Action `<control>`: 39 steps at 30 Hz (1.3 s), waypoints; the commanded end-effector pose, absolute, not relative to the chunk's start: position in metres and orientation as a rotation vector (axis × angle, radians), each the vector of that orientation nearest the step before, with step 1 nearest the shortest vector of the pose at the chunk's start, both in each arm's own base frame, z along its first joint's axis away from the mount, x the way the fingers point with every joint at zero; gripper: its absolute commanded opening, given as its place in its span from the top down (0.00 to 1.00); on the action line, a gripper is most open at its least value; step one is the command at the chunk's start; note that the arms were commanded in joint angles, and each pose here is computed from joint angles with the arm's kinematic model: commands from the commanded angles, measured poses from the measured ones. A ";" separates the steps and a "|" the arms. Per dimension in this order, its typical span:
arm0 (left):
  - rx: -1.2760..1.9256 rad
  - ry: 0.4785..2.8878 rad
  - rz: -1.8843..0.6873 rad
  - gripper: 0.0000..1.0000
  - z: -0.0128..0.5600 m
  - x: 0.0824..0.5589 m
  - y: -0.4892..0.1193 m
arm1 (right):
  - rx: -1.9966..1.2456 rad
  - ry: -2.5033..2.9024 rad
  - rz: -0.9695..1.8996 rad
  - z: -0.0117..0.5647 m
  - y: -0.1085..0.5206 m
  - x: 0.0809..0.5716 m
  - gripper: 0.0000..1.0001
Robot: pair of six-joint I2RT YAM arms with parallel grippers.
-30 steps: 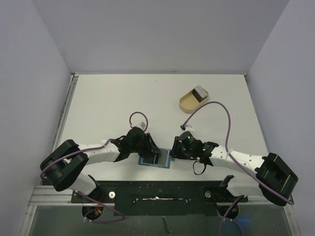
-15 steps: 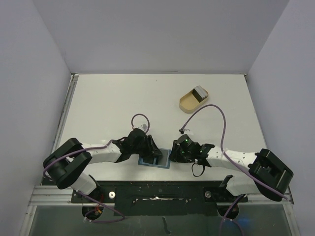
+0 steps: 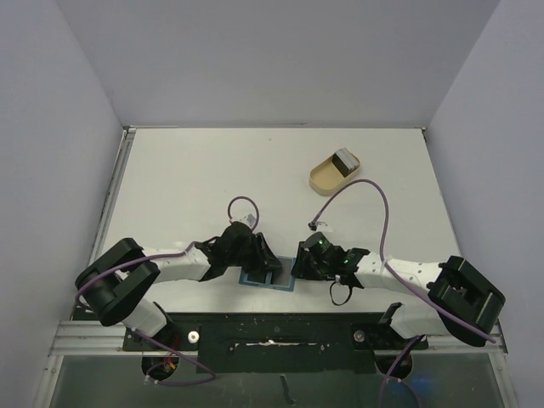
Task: Put the credit cards into the card holder
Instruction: Insert the credit card into the card holder, then turn over the card slot in the card holder.
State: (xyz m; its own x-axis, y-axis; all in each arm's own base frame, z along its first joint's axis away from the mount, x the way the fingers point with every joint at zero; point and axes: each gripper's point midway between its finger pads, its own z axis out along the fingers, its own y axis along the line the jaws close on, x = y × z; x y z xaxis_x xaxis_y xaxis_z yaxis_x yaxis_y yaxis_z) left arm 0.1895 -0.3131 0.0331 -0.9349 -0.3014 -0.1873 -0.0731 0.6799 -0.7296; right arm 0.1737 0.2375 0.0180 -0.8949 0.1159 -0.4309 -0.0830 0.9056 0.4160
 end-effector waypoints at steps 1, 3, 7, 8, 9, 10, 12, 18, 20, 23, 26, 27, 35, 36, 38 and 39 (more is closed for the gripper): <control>-0.272 2.513 -1.156 0.61 0.071 0.207 -0.320 | -0.011 2.554 0.481 0.031 0.231 0.190 0.63; -0.279 2.519 -1.108 0.60 0.073 0.210 -0.309 | -0.020 2.537 0.451 0.040 0.228 0.194 0.60; -0.292 2.502 -1.067 0.56 0.081 0.218 -0.288 | -0.024 2.499 0.458 0.061 0.232 0.202 0.58; -0.300 2.495 -1.064 0.55 0.083 0.220 -0.283 | -0.026 2.494 0.473 0.066 0.235 0.203 0.58; -0.305 2.490 -1.065 0.55 0.084 0.221 -0.278 | -0.028 2.492 0.487 0.069 0.239 0.204 0.58; -0.310 2.487 -1.062 0.54 0.084 0.221 -0.273 | -0.029 2.493 0.503 0.072 0.243 0.205 0.58; -0.320 2.483 -1.065 0.53 0.085 0.222 -0.264 | -0.033 2.489 0.542 0.078 0.253 0.205 0.59; -0.331 2.490 -1.102 0.51 0.080 0.220 -0.252 | -0.052 2.454 0.751 0.096 0.294 0.206 0.66; -0.339 2.487 -1.129 0.51 0.079 0.218 -0.250 | -0.059 2.450 0.804 0.096 0.305 0.207 0.68; -0.361 2.485 -1.140 0.51 0.074 0.217 -0.247 | -0.080 2.467 0.843 0.092 0.320 0.208 0.71; -0.381 2.492 -1.147 0.51 0.070 0.214 -0.245 | -0.099 2.477 0.860 0.087 0.331 0.209 0.72; -0.384 2.490 -1.152 0.51 0.070 0.213 -0.245 | -0.102 2.482 0.866 0.085 0.333 0.209 0.72; -0.410 2.487 -1.147 0.50 0.067 0.210 -0.240 | -0.115 2.543 0.864 0.060 0.342 0.207 0.75; -0.411 2.486 -1.150 0.50 0.067 0.210 -0.240 | -0.114 2.548 0.860 0.058 0.342 0.208 0.76; -0.416 2.487 -1.151 0.50 0.066 0.209 -0.239 | -0.118 2.560 0.850 0.051 0.341 0.206 0.77; -0.418 2.487 -1.152 0.50 0.066 0.209 -0.239 | -0.118 2.569 0.841 0.047 0.340 0.206 0.78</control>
